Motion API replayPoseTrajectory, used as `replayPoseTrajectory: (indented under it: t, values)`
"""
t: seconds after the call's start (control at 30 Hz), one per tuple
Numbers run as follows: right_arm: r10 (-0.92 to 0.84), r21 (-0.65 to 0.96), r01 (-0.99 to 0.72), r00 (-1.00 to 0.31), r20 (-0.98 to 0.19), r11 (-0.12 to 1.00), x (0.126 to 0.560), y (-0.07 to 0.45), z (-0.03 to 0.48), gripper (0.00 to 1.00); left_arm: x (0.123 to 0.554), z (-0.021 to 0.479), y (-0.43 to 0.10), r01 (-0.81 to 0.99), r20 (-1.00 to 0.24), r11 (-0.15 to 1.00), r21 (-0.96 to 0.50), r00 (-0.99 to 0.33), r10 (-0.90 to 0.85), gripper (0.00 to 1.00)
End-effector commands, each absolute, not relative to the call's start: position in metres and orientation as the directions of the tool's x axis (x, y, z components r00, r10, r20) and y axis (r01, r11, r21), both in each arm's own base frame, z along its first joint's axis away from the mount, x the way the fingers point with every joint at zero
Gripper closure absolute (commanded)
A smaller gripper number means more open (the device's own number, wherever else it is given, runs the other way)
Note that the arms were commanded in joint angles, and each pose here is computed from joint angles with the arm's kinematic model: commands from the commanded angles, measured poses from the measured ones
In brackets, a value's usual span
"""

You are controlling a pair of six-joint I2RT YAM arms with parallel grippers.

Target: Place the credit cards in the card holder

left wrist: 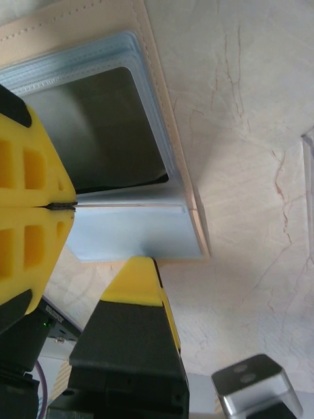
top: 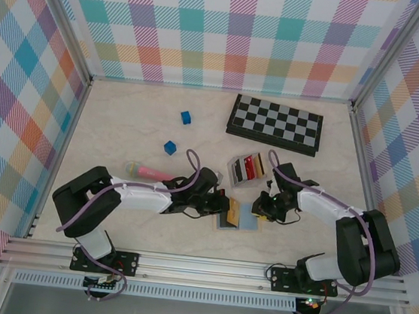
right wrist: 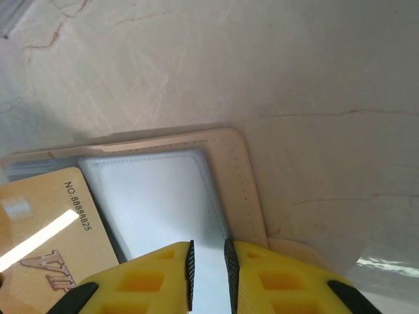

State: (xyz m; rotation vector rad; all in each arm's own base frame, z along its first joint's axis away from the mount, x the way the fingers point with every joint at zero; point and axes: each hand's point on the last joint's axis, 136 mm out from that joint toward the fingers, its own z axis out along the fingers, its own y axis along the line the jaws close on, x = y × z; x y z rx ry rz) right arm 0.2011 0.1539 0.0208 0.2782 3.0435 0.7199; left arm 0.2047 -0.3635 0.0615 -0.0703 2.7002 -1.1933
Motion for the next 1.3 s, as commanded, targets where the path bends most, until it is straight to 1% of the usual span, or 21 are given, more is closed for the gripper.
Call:
replayPoseTrajectory:
  t: [0.0,0.17,0.3,0.57,0.7,0.9,1.1,1.27]
  values:
    - [0.166,0.396,0.173,-0.985,0.053,0.902,0.193,0.145,0.009,0.77,0.198,0.05,-0.365,0.056,-0.167,0.686,-0.725,-0.981,-0.095,1.0]
    - [0.184,0.361,0.2,-0.98,0.077,0.911,0.188,0.14,0.001,0.78,0.194,0.045,-0.371,0.042,-0.149,0.675,-0.737,-0.984,-0.102,1.0]
    - [0.21,0.336,0.229,-0.973,0.093,0.914,0.183,0.135,-0.003,0.78,0.191,0.034,-0.368,0.02,-0.134,0.7,-0.714,-0.985,-0.108,1.0]
    - [0.213,0.341,0.237,-0.971,0.106,0.91,0.18,0.136,-0.005,0.77,0.192,0.025,-0.368,0.002,-0.135,0.714,-0.7,-0.982,-0.13,1.0]
    - [0.21,0.341,0.235,-0.972,0.108,0.91,0.179,0.136,-0.005,0.77,0.199,0.026,-0.367,-0.018,-0.155,0.707,-0.707,-0.971,-0.18,1.0]
    - [0.211,0.341,0.237,-0.971,0.11,0.91,0.179,0.136,-0.005,0.77,0.208,0.033,-0.376,-0.015,-0.169,0.689,-0.725,-0.965,-0.199,1.0]
    - [0.211,0.339,0.236,-0.971,0.111,0.911,0.179,0.136,-0.005,0.77,0.212,0.034,-0.367,-0.042,-0.186,0.691,-0.722,-0.95,-0.251,1.0]
    - [0.209,0.343,0.236,-0.971,0.114,0.909,0.179,0.137,-0.005,0.76,0.21,0.036,-0.378,-0.035,-0.177,0.683,-0.73,-0.955,-0.238,1.0]
